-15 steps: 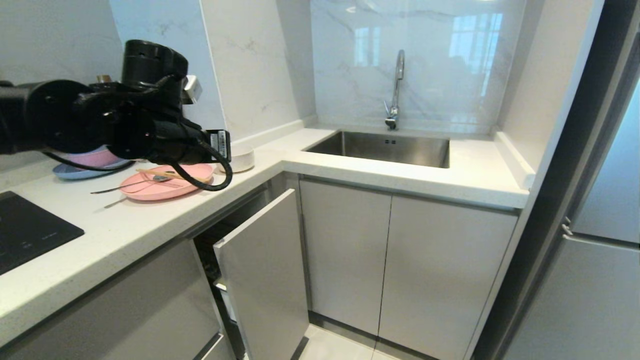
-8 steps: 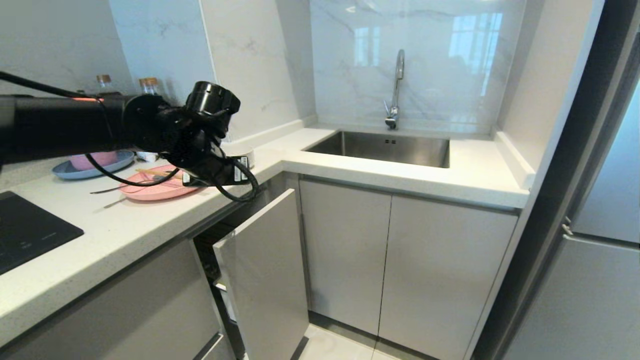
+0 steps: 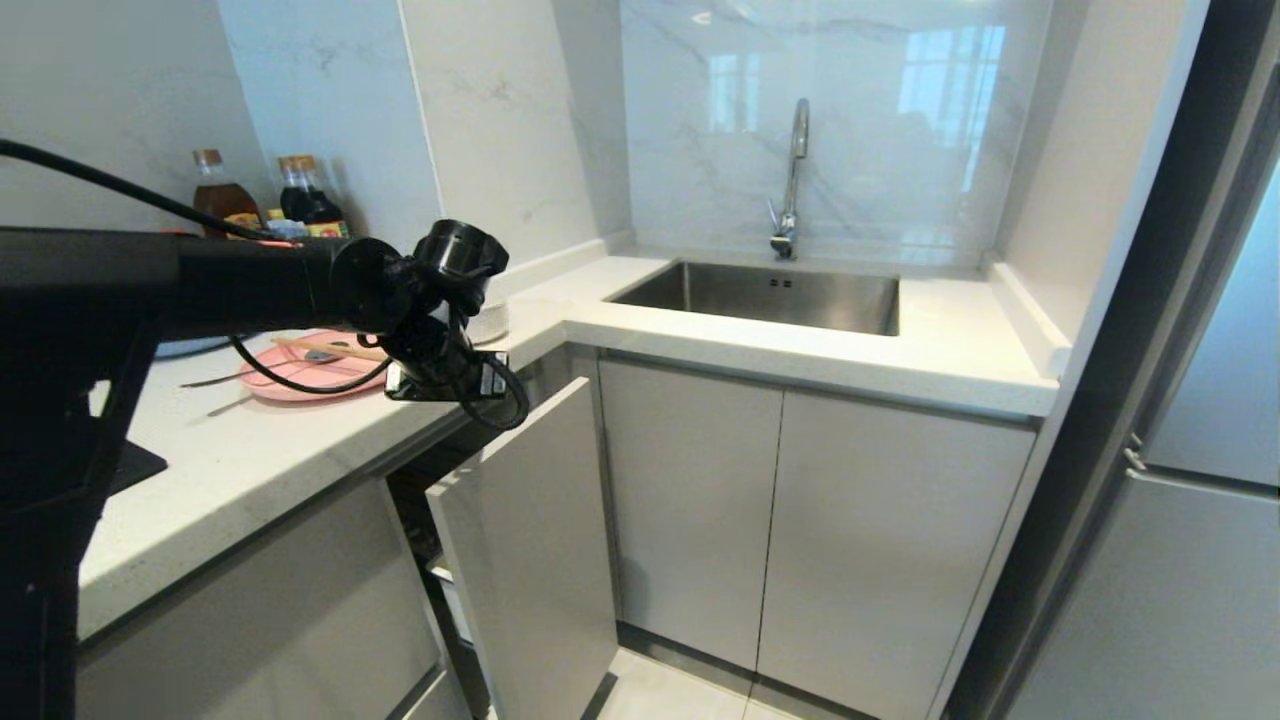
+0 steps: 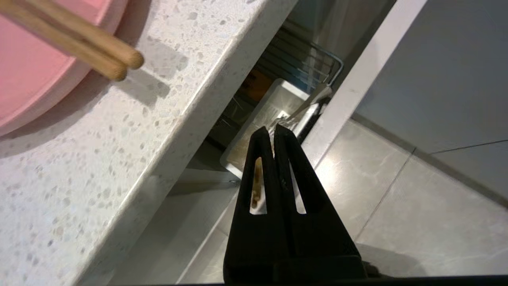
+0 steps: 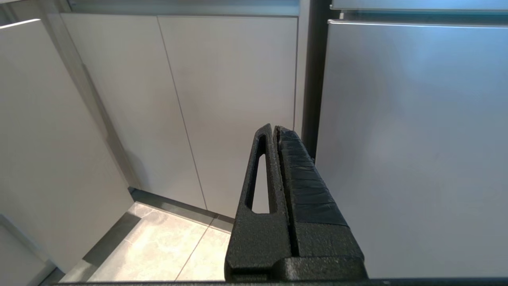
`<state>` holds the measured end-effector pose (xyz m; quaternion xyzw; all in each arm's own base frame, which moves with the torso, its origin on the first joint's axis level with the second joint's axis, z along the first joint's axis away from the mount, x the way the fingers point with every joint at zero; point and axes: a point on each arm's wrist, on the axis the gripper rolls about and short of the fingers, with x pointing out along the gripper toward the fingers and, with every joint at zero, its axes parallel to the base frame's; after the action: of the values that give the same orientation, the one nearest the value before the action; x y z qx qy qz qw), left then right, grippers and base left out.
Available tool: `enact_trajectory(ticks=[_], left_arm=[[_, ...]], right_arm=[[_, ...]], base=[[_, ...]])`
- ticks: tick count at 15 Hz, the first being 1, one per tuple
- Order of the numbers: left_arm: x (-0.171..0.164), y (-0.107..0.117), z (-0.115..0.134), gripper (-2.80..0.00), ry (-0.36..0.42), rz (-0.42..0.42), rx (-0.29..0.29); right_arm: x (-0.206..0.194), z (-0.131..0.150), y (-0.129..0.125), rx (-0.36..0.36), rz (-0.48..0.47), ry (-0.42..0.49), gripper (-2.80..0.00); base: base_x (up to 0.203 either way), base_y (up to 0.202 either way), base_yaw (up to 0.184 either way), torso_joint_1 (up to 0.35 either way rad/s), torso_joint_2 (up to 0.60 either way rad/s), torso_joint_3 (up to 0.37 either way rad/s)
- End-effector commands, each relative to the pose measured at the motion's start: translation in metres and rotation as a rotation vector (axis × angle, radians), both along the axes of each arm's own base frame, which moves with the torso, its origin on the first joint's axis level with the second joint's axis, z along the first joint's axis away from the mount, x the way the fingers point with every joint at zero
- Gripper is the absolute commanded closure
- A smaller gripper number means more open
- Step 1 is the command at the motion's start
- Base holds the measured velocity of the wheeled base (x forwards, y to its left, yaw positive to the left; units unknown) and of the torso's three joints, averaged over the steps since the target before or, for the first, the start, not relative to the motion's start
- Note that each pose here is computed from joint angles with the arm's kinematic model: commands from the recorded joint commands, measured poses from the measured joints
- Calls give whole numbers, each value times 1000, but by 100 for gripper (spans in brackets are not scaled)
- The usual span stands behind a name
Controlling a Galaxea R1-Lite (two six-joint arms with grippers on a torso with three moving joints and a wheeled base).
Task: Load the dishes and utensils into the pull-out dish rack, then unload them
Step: Open the cupboard
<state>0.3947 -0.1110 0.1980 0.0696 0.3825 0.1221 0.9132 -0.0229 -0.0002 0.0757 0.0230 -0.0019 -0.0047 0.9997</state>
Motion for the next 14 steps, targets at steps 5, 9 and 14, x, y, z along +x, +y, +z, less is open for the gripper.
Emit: enact_trajectory(ticks=[5,9,14], left_arm=[[17,3,-33,0,82,-7,44],[21,1,-45,0,110,-11,54],[23,0,-52,0,138,-44,49]], right_arm=[[0,0,0,0,-1,1,0],[0,0,0,0,-1,1,0],[0,0,0,0,-1,1,0]], base=[[0,0,0,0,0,0],[0,0,0,0,0,0],[0,0,0,0,0,0]])
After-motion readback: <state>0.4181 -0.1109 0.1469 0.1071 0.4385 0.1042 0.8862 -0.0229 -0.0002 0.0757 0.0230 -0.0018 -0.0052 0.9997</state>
